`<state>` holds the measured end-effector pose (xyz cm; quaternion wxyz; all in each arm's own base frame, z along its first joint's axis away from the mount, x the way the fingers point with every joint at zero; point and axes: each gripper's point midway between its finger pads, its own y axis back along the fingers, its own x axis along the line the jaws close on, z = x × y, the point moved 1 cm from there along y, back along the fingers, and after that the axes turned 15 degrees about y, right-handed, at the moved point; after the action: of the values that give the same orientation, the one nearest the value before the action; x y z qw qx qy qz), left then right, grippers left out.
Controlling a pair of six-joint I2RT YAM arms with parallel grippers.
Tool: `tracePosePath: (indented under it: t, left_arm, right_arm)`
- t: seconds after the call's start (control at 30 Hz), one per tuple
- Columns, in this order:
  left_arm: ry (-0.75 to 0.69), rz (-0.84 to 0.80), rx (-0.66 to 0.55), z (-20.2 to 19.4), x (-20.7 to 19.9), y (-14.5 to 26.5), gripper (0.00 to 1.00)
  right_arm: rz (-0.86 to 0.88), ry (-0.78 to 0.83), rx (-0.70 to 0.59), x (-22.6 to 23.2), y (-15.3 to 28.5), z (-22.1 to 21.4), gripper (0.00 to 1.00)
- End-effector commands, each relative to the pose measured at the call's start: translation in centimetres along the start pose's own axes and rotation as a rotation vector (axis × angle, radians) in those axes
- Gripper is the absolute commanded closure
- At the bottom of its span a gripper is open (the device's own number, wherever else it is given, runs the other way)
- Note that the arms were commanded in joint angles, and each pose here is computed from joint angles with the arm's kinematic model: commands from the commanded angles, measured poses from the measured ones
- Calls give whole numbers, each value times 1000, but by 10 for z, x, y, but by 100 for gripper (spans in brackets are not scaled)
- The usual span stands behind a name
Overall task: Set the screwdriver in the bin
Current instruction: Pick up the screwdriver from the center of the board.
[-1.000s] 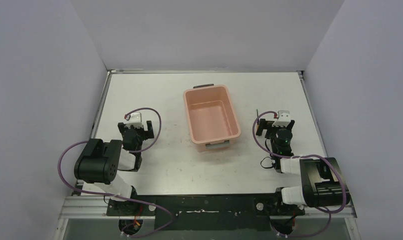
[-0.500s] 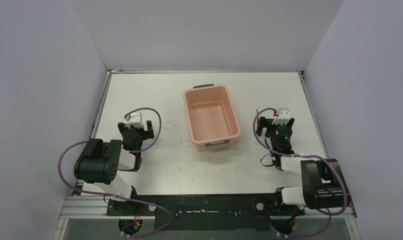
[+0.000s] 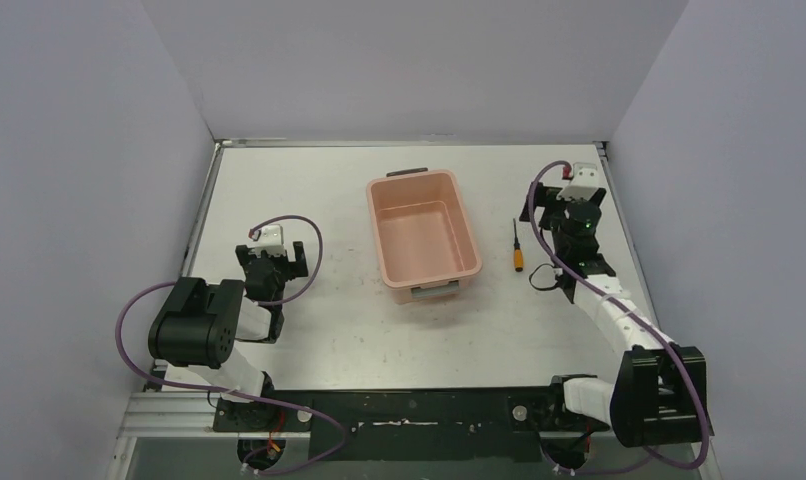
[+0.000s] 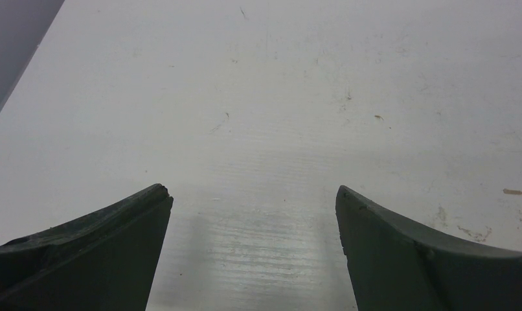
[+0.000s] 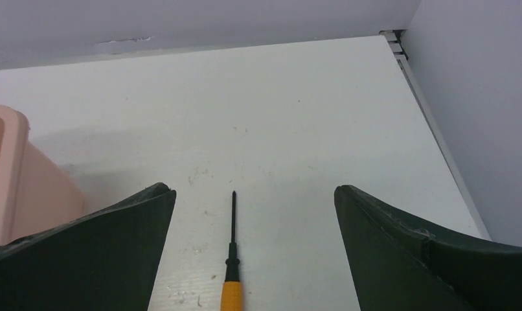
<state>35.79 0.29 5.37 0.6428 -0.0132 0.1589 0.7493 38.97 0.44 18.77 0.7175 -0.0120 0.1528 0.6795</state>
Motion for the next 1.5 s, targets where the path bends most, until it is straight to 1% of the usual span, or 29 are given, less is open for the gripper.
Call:
tracePosePath:
  t: [0.0, 0.07, 0.17, 0.23, 0.33, 0.4, 0.47, 0.67, 0.73, 0.87, 1.0, 1.37, 1.47]
  left_arm:
    - [25, -23, -79, 22, -9, -7, 3]
    - [25, -23, -78, 22, -9, -7, 3]
    - [25, -23, -79, 22, -9, -7, 3]
    - [25, -23, -80, 23, -9, -7, 3]
    - [24, -23, -79, 23, -9, -7, 3]
    - [24, -22, -79, 23, -9, -7, 3]
    - [25, -23, -79, 23, -9, -7, 3]
    - [25, -23, -78, 22, -9, -7, 3]
    - [25, -23, -78, 22, -9, -7, 3]
    - [24, -23, -78, 22, -9, -7, 3]
    - [25, -22, -79, 23, -9, -7, 3]
    - [25, -23, -77, 22, -9, -7, 3]
    - [25, -23, -79, 23, -9, -7, 3]
  right_arm:
    - [25, -37, 24, -4, 5, 41, 0]
    - [21, -58, 15, -8, 6, 64, 0]
    - [11, -94, 6, -14, 12, 87, 0]
    - [14, -122, 11, -16, 16, 99, 0]
    - [38, -122, 18, -16, 20, 115, 0]
    - [46, -124, 24, -18, 22, 123, 0]
    - [95, -108, 29, -12, 25, 126, 0]
    - [96, -110, 6, -15, 37, 135, 0]
    - [92, -99, 25, -16, 36, 135, 0]
    - [102, -75, 82, -15, 31, 126, 0]
    - [103, -58, 161, -11, 24, 103, 0]
    - [174, -40, 437, 15, -3, 10, 0]
    - [195, -50, 494, 23, -10, -11, 2]
